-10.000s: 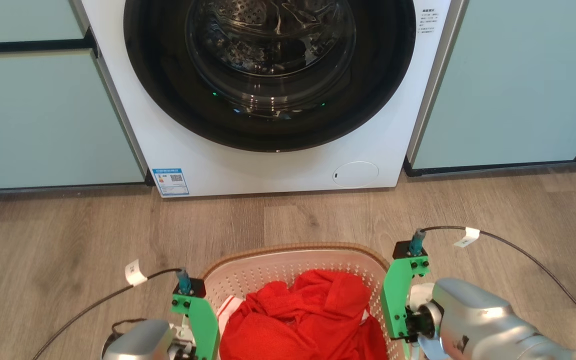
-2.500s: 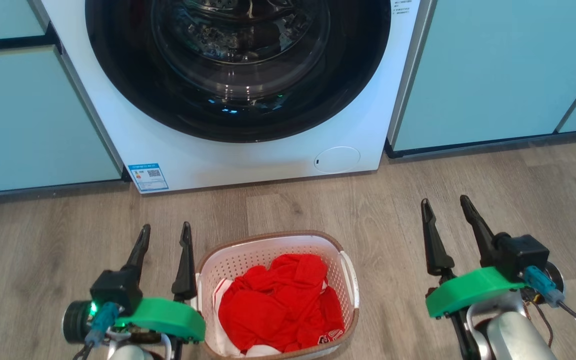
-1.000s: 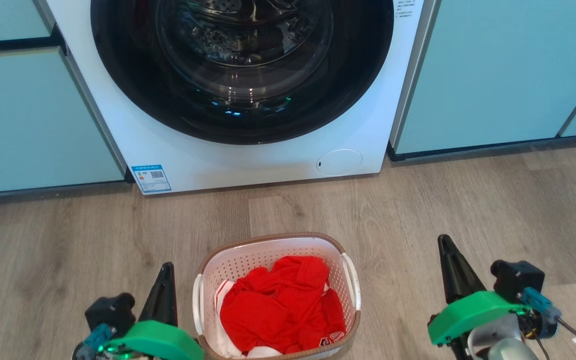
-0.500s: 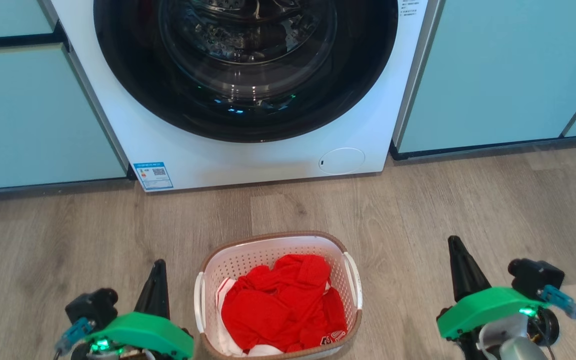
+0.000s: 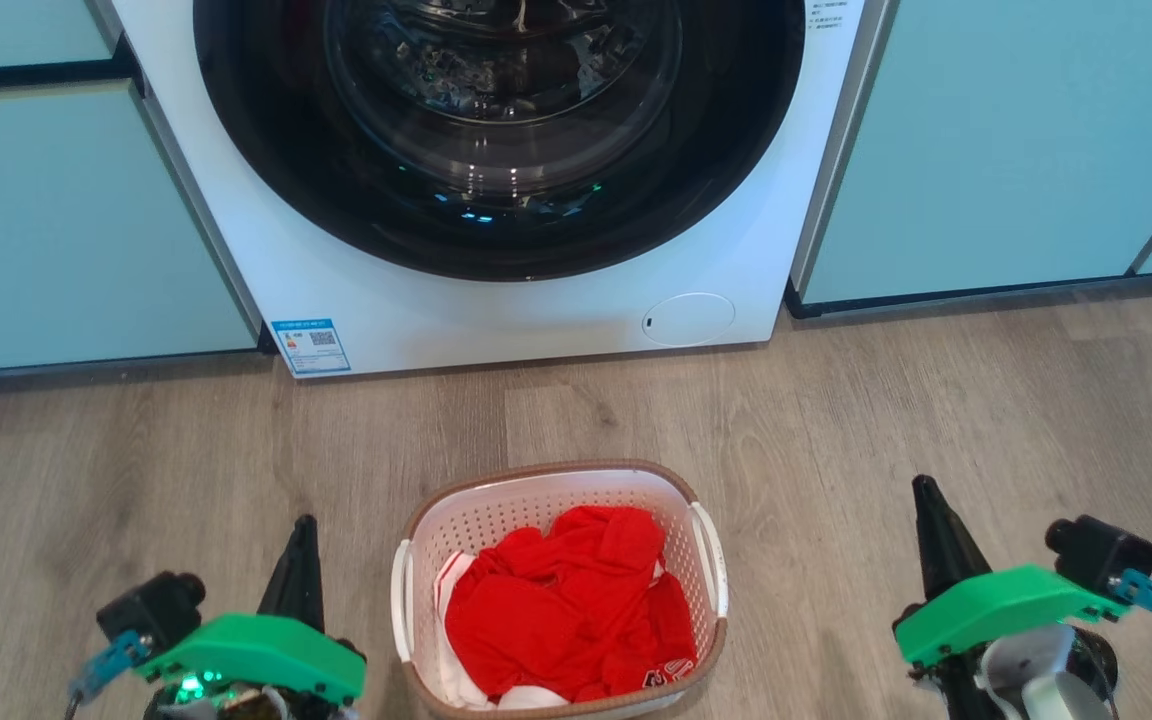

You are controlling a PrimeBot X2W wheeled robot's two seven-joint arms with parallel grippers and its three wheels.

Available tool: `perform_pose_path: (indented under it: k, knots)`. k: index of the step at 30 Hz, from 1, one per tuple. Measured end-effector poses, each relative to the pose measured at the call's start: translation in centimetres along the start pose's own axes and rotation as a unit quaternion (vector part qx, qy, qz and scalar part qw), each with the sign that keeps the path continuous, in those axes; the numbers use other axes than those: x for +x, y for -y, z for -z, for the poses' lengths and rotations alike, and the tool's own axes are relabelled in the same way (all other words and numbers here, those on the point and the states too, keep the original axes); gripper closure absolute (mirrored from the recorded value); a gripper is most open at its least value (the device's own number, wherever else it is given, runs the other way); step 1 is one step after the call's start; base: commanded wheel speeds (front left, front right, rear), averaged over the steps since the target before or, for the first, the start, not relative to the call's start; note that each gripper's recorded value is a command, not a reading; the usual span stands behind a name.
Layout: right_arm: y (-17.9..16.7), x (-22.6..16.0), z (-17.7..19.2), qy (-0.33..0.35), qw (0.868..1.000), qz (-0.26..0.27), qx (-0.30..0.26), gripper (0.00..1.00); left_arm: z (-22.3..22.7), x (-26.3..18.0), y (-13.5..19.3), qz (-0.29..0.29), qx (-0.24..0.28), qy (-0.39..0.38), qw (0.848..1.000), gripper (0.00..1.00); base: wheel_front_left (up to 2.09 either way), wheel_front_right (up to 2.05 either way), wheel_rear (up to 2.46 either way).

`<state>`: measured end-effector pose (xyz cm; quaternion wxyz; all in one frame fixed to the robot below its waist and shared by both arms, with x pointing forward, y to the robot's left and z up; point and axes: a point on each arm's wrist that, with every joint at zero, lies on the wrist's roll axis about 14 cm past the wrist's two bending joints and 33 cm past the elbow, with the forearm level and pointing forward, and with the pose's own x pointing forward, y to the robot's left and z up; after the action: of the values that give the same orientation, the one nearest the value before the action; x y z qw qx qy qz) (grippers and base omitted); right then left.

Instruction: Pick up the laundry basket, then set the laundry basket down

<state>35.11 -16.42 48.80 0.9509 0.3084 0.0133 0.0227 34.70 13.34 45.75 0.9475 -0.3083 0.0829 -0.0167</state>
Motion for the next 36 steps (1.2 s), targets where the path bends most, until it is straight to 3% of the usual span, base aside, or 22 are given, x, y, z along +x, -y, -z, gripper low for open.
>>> perform_pose_path:
  k: [17,36]
  knots:
    - [1.1,0.3,-0.2,-0.003,0.996,0.023,0.085,1.00,-0.3,0.2,-1.0,-0.014,-0.088,-0.007,0.996,1.00,0.00,0.00,0.00]
    - [2.1,0.8,-0.6,-0.001,0.981,0.041,0.188,1.00,-1.4,0.9,-1.4,-0.015,-0.190,-0.002,0.982,1.00,0.00,0.00,0.00]
